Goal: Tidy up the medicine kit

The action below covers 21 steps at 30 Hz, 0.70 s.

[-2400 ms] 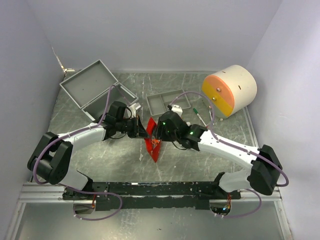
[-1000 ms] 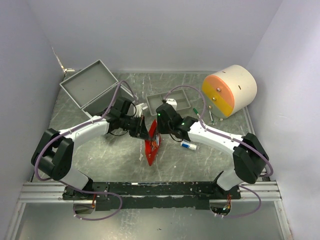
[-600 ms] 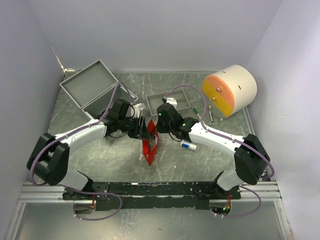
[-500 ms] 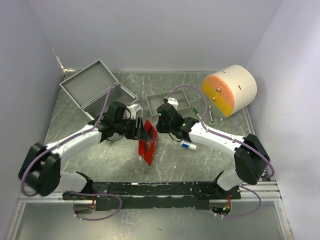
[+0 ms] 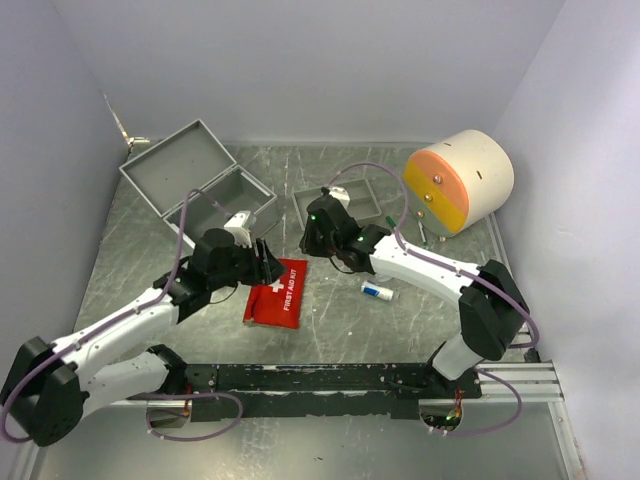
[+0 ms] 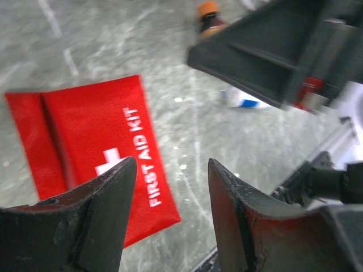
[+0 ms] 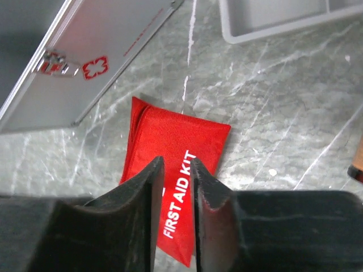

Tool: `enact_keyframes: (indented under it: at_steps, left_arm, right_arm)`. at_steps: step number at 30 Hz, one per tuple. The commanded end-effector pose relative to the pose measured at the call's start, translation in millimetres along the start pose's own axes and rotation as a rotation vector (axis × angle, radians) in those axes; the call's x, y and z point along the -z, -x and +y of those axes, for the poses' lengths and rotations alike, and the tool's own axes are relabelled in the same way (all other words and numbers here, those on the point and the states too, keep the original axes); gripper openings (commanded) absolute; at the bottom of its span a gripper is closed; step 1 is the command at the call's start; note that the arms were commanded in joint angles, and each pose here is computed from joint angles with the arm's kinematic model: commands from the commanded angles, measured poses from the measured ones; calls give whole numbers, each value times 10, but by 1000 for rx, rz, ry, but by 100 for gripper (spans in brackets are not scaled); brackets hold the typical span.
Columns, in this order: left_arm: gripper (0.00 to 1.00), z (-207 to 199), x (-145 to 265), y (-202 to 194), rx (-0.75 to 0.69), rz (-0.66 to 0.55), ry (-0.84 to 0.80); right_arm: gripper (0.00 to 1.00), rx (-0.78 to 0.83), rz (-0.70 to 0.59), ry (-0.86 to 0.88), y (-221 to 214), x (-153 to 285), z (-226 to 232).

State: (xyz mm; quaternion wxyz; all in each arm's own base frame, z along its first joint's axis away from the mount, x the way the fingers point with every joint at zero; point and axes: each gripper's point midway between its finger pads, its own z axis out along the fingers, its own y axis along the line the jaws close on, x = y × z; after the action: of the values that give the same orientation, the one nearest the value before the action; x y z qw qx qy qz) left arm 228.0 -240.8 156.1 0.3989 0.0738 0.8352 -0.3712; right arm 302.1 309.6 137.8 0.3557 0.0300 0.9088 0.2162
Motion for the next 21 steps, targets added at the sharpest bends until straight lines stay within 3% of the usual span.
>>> enact_keyframes:
  at_steps: [1,5,14,18,21]
  left_arm:
    - [63,398,-41,68,35,-9,256]
    - [63,696,159,126,89,-71,448]
    - [57,1137,522,-285,302,-89,679]
    - [58,1349,832,-308,401,-200,809]
    - [57,1374,964,-271,447,-284,798]
  right_arm:
    - [31,132,19,135,6,37,214]
    - [36,177,81,73,-148,-70,171]
    - [51,300,132,-137,-503,-421,292]
    - [55,310,130,-183,-586,-535,369]
    - [56,341,144,-211,-717,-667,398]
